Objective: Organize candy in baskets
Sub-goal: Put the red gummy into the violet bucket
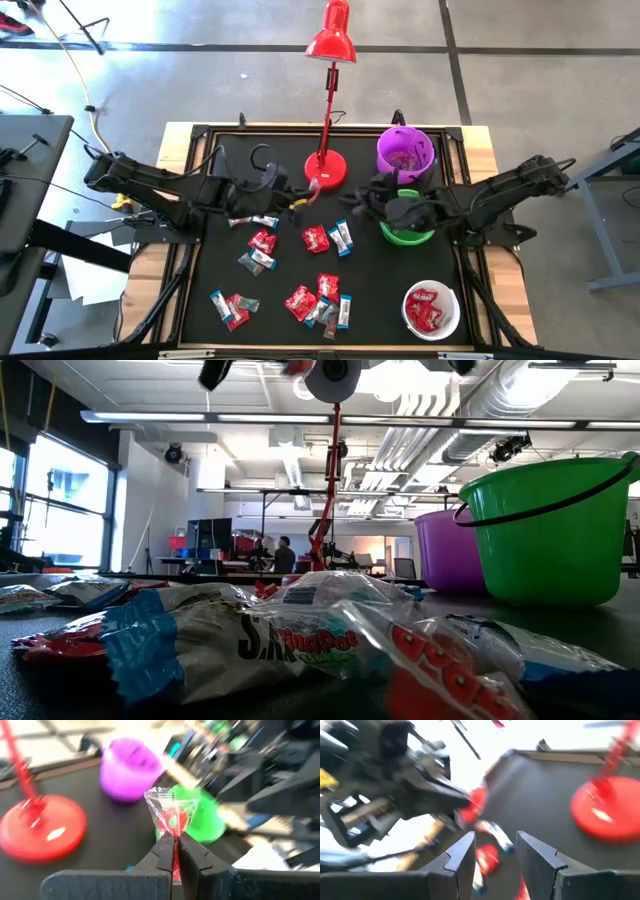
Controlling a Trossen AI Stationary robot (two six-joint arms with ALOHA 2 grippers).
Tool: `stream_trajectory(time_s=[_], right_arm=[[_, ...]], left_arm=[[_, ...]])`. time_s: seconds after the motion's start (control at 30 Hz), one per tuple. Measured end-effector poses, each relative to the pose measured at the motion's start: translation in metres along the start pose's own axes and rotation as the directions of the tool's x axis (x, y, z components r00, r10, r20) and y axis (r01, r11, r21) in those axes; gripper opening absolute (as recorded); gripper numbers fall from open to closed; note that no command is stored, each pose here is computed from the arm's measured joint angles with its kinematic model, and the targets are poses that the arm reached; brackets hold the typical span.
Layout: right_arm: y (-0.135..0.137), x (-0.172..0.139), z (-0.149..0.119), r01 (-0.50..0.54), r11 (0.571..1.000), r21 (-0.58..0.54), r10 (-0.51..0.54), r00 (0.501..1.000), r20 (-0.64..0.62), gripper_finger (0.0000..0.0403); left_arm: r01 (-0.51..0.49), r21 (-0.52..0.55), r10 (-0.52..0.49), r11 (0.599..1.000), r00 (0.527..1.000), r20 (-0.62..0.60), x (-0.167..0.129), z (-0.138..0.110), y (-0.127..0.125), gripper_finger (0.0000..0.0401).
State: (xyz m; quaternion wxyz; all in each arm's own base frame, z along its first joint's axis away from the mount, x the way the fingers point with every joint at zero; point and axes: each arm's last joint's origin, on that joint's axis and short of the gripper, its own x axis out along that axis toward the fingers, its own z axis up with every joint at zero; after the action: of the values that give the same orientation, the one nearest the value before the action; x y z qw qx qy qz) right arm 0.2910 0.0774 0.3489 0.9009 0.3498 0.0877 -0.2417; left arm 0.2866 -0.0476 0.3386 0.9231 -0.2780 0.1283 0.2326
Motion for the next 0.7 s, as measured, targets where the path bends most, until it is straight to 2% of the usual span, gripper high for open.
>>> stream_trajectory(time_s=[0.13,0.27,0.53,0.7], right_arm=[[0.01,0.003,0.015,-0.097,0.995,-0.027,0.099,0.99,0.104,0.0135],[0.012,0.005,0.024,-0.142,0.989,-0.046,0.147,0.979,0.14,0.0135],[0.007,0.013,0.034,-0.162,0.985,-0.055,0.168,0.977,0.133,0.0135],[0.006,0.016,0.04,-0.21,0.976,-0.062,0.216,0.968,0.125,0.0135]], left_arm=[[0.062,0.012,-0.062,0.998,0.994,0.087,-0.002,0.011,-0.009,0.0],[0.086,0.003,-0.086,0.996,0.989,0.12,-0.002,0.015,-0.011,0.0],[0.126,-0.008,-0.123,0.992,0.982,0.146,-0.001,0.013,-0.018,0.0],[0.124,-0.011,-0.121,0.992,0.982,0.143,0.002,0.011,-0.019,0.0]])
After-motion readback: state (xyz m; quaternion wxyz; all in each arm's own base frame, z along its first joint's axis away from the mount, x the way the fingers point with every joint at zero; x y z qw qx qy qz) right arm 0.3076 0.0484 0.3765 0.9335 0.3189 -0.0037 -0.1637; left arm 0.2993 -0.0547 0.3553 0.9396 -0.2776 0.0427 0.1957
